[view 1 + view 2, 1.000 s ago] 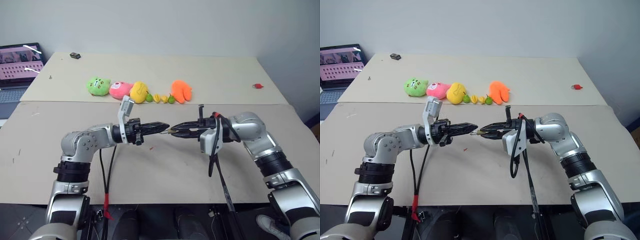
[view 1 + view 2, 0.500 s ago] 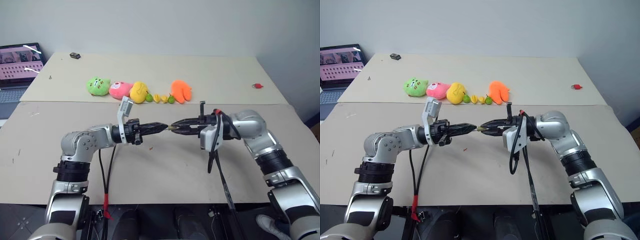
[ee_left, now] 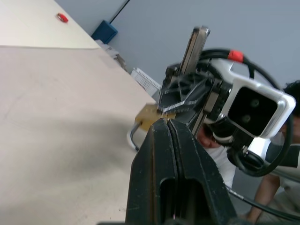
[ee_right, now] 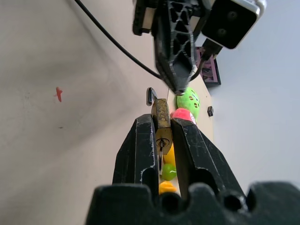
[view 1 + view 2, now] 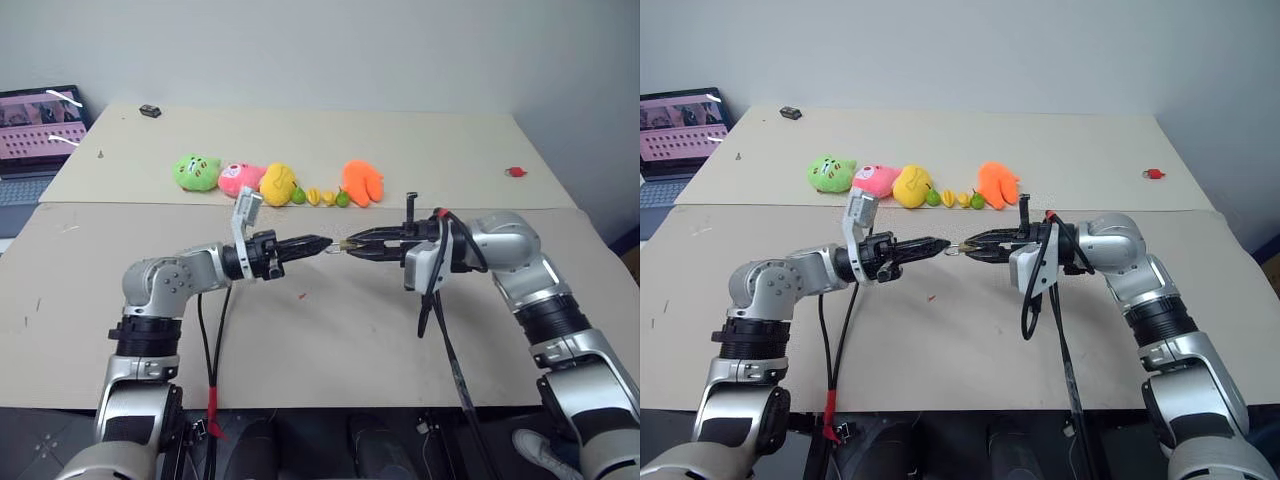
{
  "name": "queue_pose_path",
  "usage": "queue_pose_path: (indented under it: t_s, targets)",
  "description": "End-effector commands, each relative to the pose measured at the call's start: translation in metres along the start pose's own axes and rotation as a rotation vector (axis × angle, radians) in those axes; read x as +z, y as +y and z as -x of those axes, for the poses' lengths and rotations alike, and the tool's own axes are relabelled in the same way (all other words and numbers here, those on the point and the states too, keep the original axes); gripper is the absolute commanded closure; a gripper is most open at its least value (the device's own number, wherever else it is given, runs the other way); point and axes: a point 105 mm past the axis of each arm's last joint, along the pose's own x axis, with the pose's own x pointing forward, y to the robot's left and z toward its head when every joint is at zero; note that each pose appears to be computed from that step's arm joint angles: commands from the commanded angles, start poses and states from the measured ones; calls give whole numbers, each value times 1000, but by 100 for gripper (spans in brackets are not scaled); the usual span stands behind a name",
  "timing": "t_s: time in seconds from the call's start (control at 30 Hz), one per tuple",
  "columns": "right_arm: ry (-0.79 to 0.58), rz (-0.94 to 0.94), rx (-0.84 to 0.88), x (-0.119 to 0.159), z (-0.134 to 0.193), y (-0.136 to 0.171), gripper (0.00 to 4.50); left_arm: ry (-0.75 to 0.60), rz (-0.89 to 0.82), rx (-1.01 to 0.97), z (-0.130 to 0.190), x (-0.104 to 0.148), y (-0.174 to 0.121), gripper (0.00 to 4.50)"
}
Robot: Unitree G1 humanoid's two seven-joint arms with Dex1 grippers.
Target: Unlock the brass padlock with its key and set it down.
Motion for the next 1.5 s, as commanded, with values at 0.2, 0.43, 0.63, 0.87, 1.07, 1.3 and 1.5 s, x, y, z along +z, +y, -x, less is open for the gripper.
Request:
queue_pose_path:
  t_s: [0.2, 0.43, 0.63, 0.87, 1.07, 1.3, 1.5]
  targets:
    - [-39, 57, -79, 11, 3, -23, 438, -9, -21, -26, -3, 6, -7, 444]
    - [-41, 50, -130, 11, 4, -37, 438, -22, -17, -16, -2, 10, -5, 444]
    - [-56, 35, -181, 16, 6, -49, 438, -36, -8, -5, -2, 13, -2, 444]
    - [-87, -16, -200, 26, 9, -50, 438, -71, -16, 33, -1, 20, 6, 444]
    - [-120, -120, -208, 38, 4, -34, 438, -147, 11, 76, 2, 33, 14, 444]
    - [-112, -204, -114, 38, -10, 15, 438, -142, 37, 67, 1, 30, 9, 444]
    - [-36, -172, -123, 8, -6, 5, 438, -65, 69, -30, 2, 20, -12, 444]
